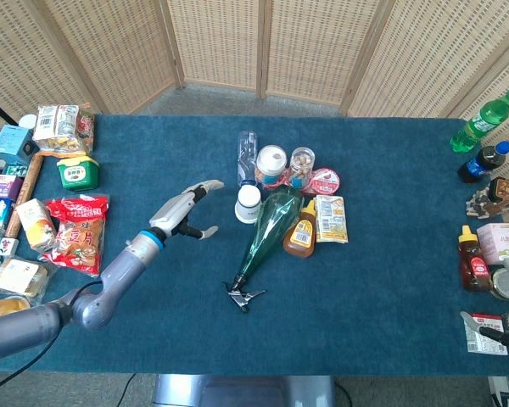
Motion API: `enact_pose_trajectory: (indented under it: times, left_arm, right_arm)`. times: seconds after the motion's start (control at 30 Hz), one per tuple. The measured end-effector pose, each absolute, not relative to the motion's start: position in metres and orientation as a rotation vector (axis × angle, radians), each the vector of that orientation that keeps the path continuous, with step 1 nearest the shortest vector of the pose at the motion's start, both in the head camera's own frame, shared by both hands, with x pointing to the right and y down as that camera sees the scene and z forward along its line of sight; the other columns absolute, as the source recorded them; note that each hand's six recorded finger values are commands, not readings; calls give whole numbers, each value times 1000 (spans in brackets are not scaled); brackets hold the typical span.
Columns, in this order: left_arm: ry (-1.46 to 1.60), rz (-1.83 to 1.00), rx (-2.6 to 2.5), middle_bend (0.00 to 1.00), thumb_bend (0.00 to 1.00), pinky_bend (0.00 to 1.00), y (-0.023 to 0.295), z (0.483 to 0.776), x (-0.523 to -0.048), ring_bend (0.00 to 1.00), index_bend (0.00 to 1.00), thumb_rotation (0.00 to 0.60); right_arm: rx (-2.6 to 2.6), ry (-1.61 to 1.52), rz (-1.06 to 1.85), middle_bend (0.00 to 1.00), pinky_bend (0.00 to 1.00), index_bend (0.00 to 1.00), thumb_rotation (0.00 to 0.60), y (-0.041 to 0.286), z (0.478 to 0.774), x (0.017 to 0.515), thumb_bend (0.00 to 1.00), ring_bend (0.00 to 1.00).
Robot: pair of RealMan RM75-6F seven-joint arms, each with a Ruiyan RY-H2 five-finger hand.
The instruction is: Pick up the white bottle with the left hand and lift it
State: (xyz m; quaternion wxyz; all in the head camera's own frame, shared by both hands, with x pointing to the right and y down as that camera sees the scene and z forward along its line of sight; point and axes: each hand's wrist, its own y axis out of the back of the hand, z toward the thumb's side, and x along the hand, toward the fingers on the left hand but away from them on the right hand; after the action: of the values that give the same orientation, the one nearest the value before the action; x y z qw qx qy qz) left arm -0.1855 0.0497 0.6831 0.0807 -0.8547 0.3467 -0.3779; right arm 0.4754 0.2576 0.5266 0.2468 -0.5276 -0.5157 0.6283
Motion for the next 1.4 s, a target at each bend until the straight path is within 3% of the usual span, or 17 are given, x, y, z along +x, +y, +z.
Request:
enact_pose_trajectory:
  times: [0.37,0.53,0.63,0.8,0.97,1.2,1.4]
  left_arm:
    - [1096,-1108,-2632,0,374,0,35,716,-140,0,123,600]
    - [1126,-1089,-2670,86,376,0,34,727,-122,21,260,600]
    - [1149,-1070,-2677,201,393,32,34,732,-114,174,370,600]
    - [1202,-1046,-2633,411,480,311,32,737,-113,448,497,600]
    - [1272,-1017,-2607,497,518,422,28,732,-122,537,521,600]
    - [1356,-945,-2607,493,509,427,28,714,-145,539,517,600]
    - [1439,-834,-2621,481,503,425,28,678,-174,536,504,600]
  right_arm:
    - [-1365,-1473,1750,77,89,0,515,271,510,492,0,0]
    - [-1354,-1508,1751,77,96,0,514,276,503,496,0,0]
    - [-1347,-1525,1747,77,97,0,519,279,498,497,0,0]
    - [-1357,-1547,1729,76,105,0,514,281,493,496,0,0]
    - [-1369,-1550,1711,77,106,0,514,280,491,493,0,0]
    - [-1396,-1546,1696,77,106,0,515,278,494,489,0,0]
    - [-1434,-1539,1684,77,107,0,514,274,503,484,0,0]
